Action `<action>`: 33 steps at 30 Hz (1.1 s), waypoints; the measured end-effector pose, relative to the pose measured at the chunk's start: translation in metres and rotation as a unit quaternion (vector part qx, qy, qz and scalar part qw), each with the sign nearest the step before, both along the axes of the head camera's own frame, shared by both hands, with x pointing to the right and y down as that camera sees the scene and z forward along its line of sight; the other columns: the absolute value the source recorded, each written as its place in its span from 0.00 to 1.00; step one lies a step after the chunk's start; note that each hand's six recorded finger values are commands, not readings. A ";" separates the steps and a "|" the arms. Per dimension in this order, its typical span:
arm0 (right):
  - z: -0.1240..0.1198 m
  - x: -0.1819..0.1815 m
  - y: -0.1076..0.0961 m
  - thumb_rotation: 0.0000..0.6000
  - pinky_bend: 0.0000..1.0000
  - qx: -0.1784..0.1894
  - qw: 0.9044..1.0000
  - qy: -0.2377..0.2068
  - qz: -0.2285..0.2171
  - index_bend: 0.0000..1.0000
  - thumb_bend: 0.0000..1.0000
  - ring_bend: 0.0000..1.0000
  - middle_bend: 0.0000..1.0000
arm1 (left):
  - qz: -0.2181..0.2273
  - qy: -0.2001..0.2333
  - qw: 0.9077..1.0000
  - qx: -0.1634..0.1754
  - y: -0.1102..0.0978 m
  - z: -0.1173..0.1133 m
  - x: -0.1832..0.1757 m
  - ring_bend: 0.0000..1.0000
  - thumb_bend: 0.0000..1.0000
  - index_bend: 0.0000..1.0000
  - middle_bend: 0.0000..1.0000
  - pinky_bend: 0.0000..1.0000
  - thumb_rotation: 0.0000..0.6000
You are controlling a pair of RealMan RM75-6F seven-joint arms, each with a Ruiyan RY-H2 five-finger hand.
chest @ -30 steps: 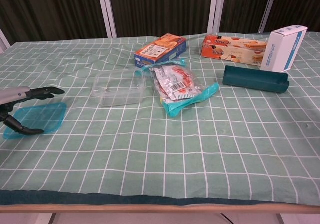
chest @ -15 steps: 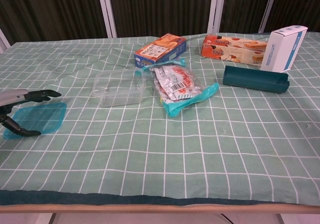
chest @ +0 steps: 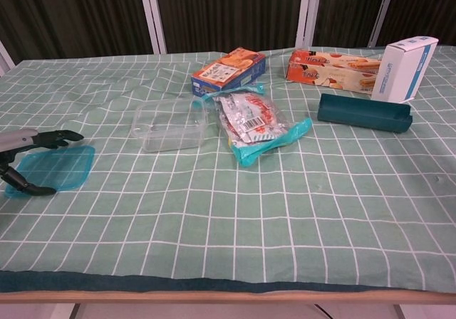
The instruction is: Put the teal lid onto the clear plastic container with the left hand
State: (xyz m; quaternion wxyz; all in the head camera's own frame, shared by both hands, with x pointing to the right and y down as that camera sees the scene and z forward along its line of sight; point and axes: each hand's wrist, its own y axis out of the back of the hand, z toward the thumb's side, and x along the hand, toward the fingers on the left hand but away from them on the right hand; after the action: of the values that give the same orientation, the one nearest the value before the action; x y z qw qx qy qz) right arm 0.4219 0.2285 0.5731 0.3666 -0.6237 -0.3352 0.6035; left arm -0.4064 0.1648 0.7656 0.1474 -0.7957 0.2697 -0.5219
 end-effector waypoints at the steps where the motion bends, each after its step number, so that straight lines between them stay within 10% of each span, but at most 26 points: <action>1: 0.000 0.000 0.000 1.00 0.00 0.000 1.000 0.000 0.000 0.00 0.16 0.00 0.00 | 0.000 -0.001 1.000 -0.004 0.000 0.001 -0.001 0.00 0.21 0.00 0.00 0.00 1.00; 12: 0.000 -0.001 0.000 1.00 0.00 0.000 1.000 0.000 -0.001 0.00 0.16 0.00 0.00 | -0.004 -0.014 1.000 -0.019 0.001 0.006 -0.006 0.02 0.21 0.00 0.02 0.00 1.00; 21: 0.001 -0.001 0.000 1.00 0.00 -0.001 1.000 0.000 -0.002 0.00 0.16 0.00 0.00 | -0.004 -0.021 0.999 -0.024 0.003 0.008 -0.009 0.27 0.22 0.00 0.24 0.08 1.00; 33: 0.000 -0.002 0.001 1.00 0.00 -0.001 1.000 -0.002 -0.003 0.00 0.16 0.00 0.00 | 0.018 -0.009 1.000 -0.001 0.004 -0.011 -0.005 0.50 0.24 0.00 0.27 0.28 1.00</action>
State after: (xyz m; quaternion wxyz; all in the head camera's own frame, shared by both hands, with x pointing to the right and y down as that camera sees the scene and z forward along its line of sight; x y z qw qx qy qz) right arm 0.4199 0.2293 0.5736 0.3677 -0.6261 -0.3332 0.6015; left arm -0.4117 0.1688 0.7547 0.1583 -0.7961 0.2532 -0.5264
